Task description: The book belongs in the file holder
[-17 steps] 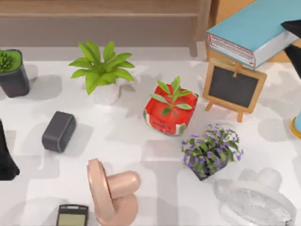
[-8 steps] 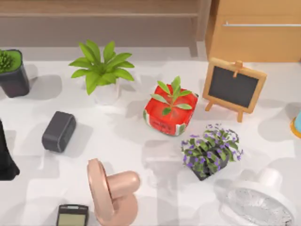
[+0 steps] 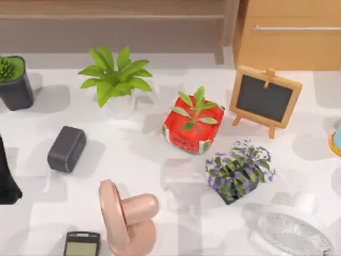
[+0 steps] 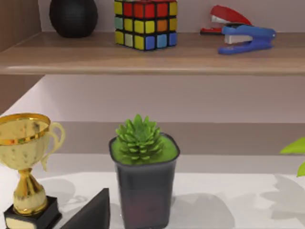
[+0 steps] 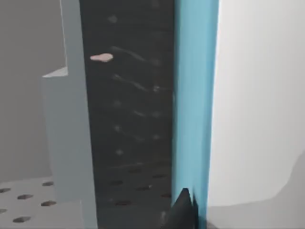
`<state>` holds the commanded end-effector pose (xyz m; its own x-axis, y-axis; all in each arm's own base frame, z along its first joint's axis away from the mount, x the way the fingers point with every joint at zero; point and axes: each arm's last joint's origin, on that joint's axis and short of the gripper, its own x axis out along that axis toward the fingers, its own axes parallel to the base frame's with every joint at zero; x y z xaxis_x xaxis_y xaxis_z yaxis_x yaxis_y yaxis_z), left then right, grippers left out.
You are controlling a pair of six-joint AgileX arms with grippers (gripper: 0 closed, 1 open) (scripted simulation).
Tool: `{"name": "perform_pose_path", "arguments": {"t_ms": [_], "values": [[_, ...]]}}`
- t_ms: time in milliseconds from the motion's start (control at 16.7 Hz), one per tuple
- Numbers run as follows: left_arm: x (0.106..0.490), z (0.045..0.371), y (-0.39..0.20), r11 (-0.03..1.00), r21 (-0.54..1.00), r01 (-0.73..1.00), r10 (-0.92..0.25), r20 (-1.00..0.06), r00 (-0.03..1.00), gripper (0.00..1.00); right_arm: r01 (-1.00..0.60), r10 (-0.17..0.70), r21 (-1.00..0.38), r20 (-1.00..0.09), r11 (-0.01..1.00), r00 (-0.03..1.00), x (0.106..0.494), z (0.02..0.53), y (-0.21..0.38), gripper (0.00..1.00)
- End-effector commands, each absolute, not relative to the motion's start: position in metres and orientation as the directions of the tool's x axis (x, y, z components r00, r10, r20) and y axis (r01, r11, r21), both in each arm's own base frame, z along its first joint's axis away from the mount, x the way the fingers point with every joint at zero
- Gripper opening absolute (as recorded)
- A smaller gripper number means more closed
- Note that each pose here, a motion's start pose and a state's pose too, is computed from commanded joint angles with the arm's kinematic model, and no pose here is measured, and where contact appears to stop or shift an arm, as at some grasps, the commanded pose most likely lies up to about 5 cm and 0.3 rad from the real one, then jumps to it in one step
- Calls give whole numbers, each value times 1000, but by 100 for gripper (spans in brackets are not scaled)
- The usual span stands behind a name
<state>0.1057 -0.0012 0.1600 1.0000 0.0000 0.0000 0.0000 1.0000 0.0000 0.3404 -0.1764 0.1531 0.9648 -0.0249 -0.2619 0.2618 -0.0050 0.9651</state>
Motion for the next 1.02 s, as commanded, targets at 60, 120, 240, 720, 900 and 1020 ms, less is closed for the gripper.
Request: {"name": "perform_pose_path", "arguments": {"t_ms": [60, 120, 240, 720, 900, 1020], "values": [[106, 160, -1, 1000, 0, 0, 0, 0, 1000, 100, 262, -25, 965, -262, -5, 965, 340, 153, -176, 0], [106, 160, -1, 1000, 0, 0, 0, 0, 1000, 100, 262, -25, 965, -262, -5, 965, 340, 153, -176, 0], [106, 160, -1, 1000, 0, 0, 0, 0, 1000, 100, 265, -23, 964, -265, -7, 964, 340, 153, -175, 0], [106, 160, -1, 1000, 0, 0, 0, 0, 1000, 100, 261, -25, 965, -261, -4, 965, 370, 149, -177, 0], [106, 160, -1, 1000, 0, 0, 0, 0, 1000, 100, 262, -25, 965, -262, -5, 965, 370, 148, -177, 0], [106, 160, -1, 1000, 0, 0, 0, 0, 1000, 100, 262, -25, 965, -262, -5, 965, 370, 148, -177, 8]]}}
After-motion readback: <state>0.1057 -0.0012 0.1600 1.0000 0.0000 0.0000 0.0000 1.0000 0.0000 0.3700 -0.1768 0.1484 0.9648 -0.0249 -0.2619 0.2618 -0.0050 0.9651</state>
